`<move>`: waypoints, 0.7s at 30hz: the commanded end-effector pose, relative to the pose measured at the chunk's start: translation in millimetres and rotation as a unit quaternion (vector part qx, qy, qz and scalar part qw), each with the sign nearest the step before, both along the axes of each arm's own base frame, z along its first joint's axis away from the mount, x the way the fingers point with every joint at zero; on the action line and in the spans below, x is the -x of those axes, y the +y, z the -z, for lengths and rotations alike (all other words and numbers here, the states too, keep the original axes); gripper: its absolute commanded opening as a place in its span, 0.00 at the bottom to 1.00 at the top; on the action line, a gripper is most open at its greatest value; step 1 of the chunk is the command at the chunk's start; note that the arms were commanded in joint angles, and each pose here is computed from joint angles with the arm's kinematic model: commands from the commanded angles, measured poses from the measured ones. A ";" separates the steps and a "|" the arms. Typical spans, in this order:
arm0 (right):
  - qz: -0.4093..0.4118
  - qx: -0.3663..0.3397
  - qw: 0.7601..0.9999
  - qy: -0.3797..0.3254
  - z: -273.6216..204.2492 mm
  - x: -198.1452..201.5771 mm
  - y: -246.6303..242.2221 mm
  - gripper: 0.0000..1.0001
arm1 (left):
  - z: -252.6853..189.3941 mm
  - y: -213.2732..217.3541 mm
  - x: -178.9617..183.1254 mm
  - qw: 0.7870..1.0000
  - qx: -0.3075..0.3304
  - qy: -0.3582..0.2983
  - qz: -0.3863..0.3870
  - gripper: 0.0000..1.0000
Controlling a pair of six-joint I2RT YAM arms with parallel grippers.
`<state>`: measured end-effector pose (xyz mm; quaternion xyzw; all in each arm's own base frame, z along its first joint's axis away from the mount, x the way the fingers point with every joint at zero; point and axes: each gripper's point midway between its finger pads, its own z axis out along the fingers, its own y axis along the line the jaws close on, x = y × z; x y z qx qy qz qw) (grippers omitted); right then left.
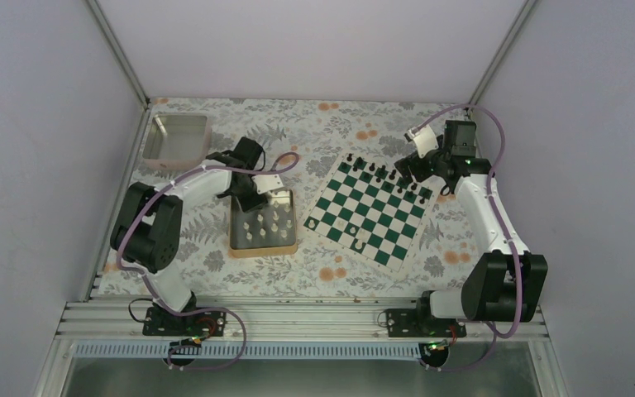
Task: Set up the chess pieces on the board
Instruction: Pick up the chess piece from the storage box.
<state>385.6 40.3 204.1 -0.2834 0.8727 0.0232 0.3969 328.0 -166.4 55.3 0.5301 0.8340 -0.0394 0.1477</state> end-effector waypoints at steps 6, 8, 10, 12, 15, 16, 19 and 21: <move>-0.009 0.010 1.000 -0.005 0.9 4.7 2.2 1.00 | 3.6 -9.2 -6.2 1.000 0.013 -0.005 0.003 0.42; -0.010 0.011 1.000 -0.004 1.7 4.4 2.3 1.00 | 4.0 -10.3 -5.7 1.000 0.015 -0.004 0.004 0.38; -0.009 0.011 1.000 -0.005 1.7 3.9 1.9 1.00 | 5.4 -10.4 -5.4 1.000 0.013 -0.004 0.004 0.37; -0.009 0.011 1.000 -0.004 2.8 4.0 1.8 1.00 | 6.8 -10.3 -5.5 1.000 0.012 -0.004 0.005 0.32; -0.008 0.012 1.000 -0.004 2.1 4.3 1.6 1.00 | 10.8 -8.5 -5.6 1.000 0.006 -0.002 0.002 0.23; -0.008 0.012 1.000 -0.004 1.9 4.5 1.6 1.00 | 11.7 -8.5 -5.6 1.000 0.004 -0.002 0.002 0.23; -0.008 0.012 1.000 -0.006 0.4 4.8 1.7 1.00 | 13.1 -6.5 -6.8 1.000 -0.003 -0.004 0.001 0.20; -0.008 0.011 1.000 -0.008 -0.6 5.4 1.8 1.00 | 13.4 -5.1 -7.8 1.000 -0.008 -0.007 -0.002 0.17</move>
